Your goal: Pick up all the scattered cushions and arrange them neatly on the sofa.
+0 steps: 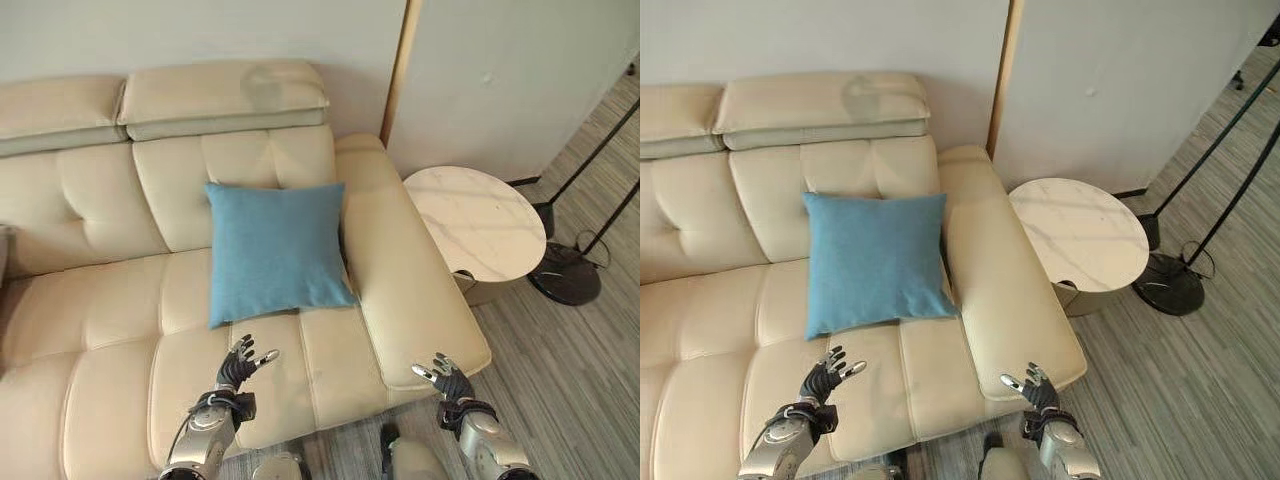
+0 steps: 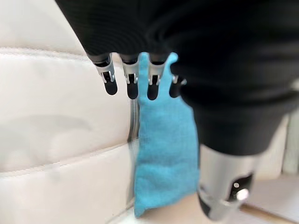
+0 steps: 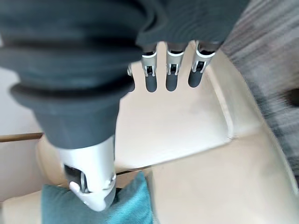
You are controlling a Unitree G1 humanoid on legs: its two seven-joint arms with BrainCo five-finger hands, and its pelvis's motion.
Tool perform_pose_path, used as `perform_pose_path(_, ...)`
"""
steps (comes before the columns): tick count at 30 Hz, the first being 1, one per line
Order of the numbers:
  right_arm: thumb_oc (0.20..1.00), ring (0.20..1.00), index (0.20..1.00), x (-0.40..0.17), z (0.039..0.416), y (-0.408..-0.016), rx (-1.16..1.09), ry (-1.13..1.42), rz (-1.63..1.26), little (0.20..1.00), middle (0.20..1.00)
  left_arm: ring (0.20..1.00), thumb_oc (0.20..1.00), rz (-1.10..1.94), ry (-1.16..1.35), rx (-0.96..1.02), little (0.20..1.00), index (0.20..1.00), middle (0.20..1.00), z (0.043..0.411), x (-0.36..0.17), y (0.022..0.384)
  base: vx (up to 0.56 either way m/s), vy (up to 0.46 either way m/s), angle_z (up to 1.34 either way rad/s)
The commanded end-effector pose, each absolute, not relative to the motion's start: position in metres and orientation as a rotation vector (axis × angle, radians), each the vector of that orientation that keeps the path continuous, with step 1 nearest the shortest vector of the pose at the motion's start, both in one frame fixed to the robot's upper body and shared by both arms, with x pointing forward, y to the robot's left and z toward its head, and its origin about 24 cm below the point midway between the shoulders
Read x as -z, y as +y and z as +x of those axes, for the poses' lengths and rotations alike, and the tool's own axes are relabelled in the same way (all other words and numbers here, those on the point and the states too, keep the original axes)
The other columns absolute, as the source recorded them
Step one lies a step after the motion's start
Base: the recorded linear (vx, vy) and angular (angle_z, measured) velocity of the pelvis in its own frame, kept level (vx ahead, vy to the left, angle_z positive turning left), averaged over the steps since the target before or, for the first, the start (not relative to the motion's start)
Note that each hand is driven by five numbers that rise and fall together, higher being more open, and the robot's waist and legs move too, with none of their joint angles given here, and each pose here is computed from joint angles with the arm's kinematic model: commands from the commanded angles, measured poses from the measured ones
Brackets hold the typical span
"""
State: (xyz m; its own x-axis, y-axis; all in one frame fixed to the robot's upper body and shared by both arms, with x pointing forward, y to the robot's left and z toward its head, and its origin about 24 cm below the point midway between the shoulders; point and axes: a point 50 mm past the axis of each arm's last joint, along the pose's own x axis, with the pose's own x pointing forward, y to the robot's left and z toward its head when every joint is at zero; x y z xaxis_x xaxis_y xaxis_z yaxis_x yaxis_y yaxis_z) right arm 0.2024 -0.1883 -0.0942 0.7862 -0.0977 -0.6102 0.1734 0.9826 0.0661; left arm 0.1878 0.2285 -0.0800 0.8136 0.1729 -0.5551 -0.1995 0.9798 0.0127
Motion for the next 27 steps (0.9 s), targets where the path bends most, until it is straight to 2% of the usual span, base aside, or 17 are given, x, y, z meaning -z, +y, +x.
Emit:
perform_pose_path(1,1.000,1.000,1.000,0.078,0.216,-0.174,0.084,0.551,0.147,1.000,1.000,1.000,1.000,-0.023,0.544,-0.202,1.000,1.000,1.000,0.195,0.074,0.228,-0.22,-0.308,-0.54)
perform_pose_path(6,1.000,1.000,1.000,0.073,0.215,-0.170,0.031,0.528,0.134,1.000,1.000,1.000,1.000,-0.067,0.549,-0.213,1.000,1.000,1.000,0.190,0.076,0.222,-0.26,-0.262,-0.18)
perform_pose_path(13,1.000,1.000,1.000,0.067,0.219,-0.176,0.022,0.504,0.090,1.000,1.000,1.000,1.000,-0.085,0.536,-0.207,1.000,1.000,1.000,0.191,0.075,0.217,-0.25,-0.077,0.14)
perform_pose_path(27,1.000,1.000,1.000,0.067,0.215,-0.192,0.090,0.497,0.092,1.000,1.000,1.000,1.000,-0.022,0.531,-0.149,1.000,1.000,1.000,0.186,0.072,0.213,-0.05,0.080,0.33)
